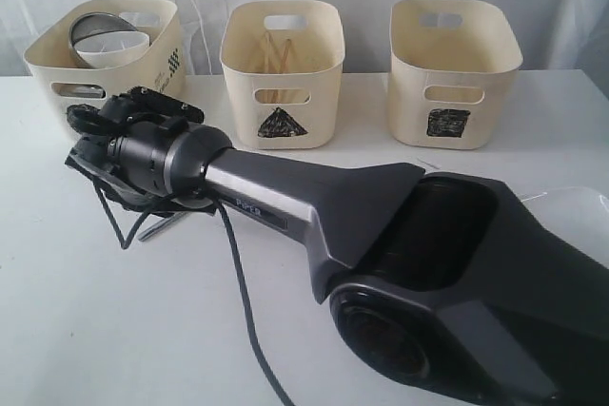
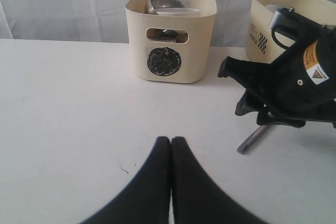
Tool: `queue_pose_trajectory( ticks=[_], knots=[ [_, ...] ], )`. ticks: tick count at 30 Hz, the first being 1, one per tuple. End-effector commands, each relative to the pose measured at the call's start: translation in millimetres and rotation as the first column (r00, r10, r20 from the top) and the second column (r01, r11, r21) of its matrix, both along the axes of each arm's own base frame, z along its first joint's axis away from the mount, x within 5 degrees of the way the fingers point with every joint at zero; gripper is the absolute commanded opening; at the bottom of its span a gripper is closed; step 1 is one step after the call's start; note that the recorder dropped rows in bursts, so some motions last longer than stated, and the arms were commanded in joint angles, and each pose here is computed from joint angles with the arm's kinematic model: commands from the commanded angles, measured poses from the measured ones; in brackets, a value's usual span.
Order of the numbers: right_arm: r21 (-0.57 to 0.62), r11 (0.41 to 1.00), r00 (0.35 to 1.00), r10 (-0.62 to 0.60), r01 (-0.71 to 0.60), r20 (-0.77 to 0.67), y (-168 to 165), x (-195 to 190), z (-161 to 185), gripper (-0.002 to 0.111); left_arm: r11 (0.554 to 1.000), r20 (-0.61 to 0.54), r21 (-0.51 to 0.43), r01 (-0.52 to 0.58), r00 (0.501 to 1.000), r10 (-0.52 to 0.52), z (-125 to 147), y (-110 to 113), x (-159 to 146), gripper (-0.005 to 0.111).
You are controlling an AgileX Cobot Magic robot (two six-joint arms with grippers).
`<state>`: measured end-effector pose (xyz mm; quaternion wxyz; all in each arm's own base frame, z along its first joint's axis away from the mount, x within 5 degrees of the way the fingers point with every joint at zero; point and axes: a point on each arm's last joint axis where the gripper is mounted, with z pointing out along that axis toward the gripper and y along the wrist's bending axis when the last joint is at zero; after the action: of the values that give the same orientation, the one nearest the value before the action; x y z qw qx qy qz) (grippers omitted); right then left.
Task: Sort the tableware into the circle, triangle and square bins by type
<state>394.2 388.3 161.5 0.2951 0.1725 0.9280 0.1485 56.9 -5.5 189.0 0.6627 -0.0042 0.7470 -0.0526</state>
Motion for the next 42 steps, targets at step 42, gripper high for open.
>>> queue_pose_trajectory(
  ticks=[42],
  knots=[
    [-0.671, 0.478, 0.782, 0.569, -0.567, -0.256, -26.7, -15.7, 38.3, 0.001, 1.0, -0.023, -0.003, 0.002, 1.0, -0.002, -3.0, -0.4, -0.5, 0.0]
  ],
)
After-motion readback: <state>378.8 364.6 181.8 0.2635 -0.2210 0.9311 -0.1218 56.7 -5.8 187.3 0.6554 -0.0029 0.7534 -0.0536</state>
